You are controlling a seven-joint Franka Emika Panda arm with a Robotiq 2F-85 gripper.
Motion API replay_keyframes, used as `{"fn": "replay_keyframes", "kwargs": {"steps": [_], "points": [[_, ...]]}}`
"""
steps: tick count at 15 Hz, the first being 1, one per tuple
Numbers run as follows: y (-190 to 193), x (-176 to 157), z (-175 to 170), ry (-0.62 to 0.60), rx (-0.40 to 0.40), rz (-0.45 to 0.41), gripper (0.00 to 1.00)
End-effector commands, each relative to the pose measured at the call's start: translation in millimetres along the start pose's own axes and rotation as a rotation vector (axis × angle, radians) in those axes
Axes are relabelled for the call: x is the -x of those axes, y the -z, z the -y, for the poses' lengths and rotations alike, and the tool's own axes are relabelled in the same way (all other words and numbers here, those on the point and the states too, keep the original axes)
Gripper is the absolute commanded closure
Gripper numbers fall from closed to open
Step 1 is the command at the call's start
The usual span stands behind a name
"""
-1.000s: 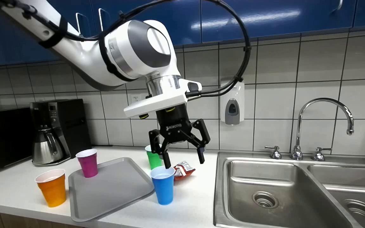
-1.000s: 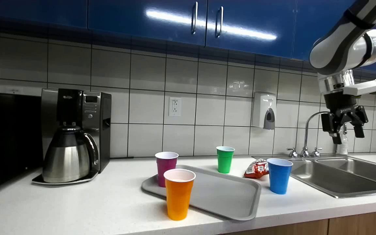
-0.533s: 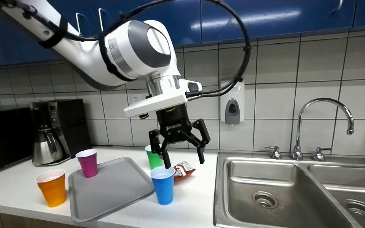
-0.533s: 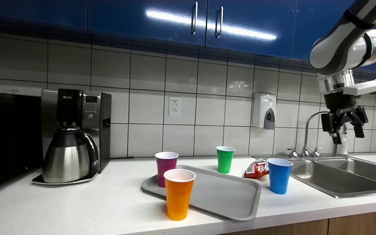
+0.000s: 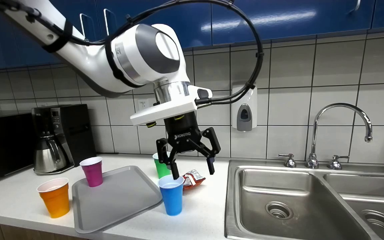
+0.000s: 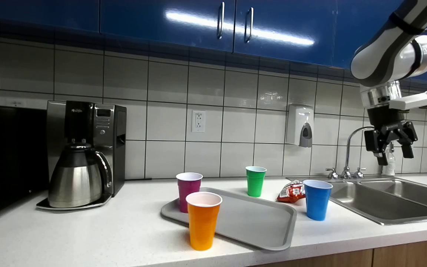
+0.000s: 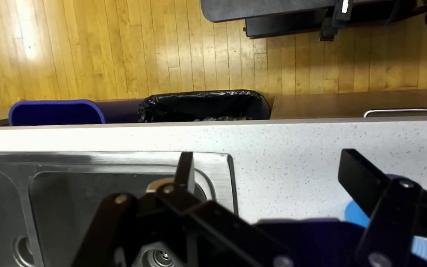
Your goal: Put the cups on the grey tray.
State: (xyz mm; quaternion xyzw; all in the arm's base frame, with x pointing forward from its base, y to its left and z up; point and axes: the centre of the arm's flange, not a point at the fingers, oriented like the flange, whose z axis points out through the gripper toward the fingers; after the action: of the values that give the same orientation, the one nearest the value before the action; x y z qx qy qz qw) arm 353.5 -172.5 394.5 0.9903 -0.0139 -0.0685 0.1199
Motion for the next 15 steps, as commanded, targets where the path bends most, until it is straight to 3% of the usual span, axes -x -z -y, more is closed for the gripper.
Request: {"fn": "replay_keyframes", "kwargs": {"steps": [1,15], "points": [[-10,-5,5,0.004,-0.018,-0.001,0.00],[-44,-50,49,0.019,-0.043,0.020,0.00]]}}
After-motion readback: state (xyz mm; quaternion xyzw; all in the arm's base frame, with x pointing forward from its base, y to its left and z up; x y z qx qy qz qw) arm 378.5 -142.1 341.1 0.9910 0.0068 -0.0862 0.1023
